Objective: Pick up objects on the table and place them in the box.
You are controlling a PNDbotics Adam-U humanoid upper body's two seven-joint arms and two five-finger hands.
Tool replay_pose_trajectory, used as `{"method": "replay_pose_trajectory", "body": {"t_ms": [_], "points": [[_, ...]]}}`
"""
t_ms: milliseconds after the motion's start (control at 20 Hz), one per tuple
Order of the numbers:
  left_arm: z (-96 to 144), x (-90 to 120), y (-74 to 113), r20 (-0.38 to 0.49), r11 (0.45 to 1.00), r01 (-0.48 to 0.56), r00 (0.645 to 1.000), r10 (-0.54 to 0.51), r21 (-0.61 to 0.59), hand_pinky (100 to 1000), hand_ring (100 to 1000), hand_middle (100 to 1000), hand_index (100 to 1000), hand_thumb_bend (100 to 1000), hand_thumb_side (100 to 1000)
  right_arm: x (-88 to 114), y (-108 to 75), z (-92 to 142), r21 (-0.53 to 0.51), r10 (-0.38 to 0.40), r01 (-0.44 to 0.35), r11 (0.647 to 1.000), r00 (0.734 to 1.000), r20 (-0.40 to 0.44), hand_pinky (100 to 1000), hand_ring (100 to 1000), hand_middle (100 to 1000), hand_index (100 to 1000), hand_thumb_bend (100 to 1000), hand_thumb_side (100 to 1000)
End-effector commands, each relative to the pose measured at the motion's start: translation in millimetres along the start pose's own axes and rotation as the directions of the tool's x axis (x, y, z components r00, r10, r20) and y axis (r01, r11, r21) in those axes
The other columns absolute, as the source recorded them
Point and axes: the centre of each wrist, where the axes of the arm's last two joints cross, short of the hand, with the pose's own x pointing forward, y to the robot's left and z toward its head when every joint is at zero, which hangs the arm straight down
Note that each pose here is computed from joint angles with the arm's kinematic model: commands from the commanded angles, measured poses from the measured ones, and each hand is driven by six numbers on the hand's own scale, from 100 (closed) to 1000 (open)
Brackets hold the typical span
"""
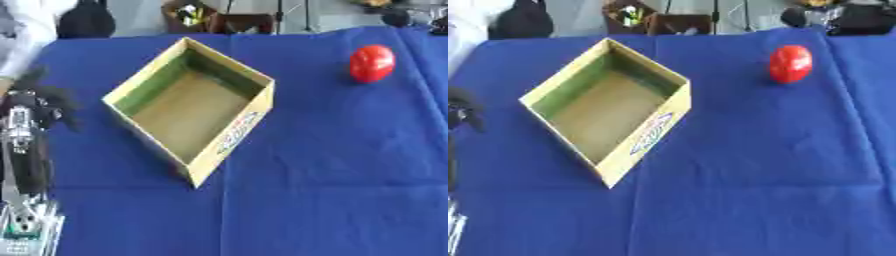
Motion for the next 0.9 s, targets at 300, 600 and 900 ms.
{"method": "replay_pose_trajectory", "body": {"t_ms": [300,600,900], "points": [[-2.4,4.9,1.1,0.021,1.0,0.001,1.0,-0.002,0.007,305,497,522,829,100,982,-12.2,-13.9,2.8,0.021,0.031,-0.031,0.999,0.999,-0.008,819,907,820,901,812,998],[-1.5,4.6,1.2,0.016,1.0,0.004,1.0,-0.004,0.004,304,497,523,829,100,980,-22.6,-11.0,-1.6,0.186,0.08,-0.075,0.98,0.997,-0.017,850,927,830,921,990,569],[-0.5,4.3,1.4,0.013,1.0,0.008,1.0,-0.008,-0.001,303,496,523,829,100,978,-36.2,-12.6,-9.5,0.345,0.111,-0.098,0.934,0.994,-0.019,881,948,862,969,1000,432]]}}
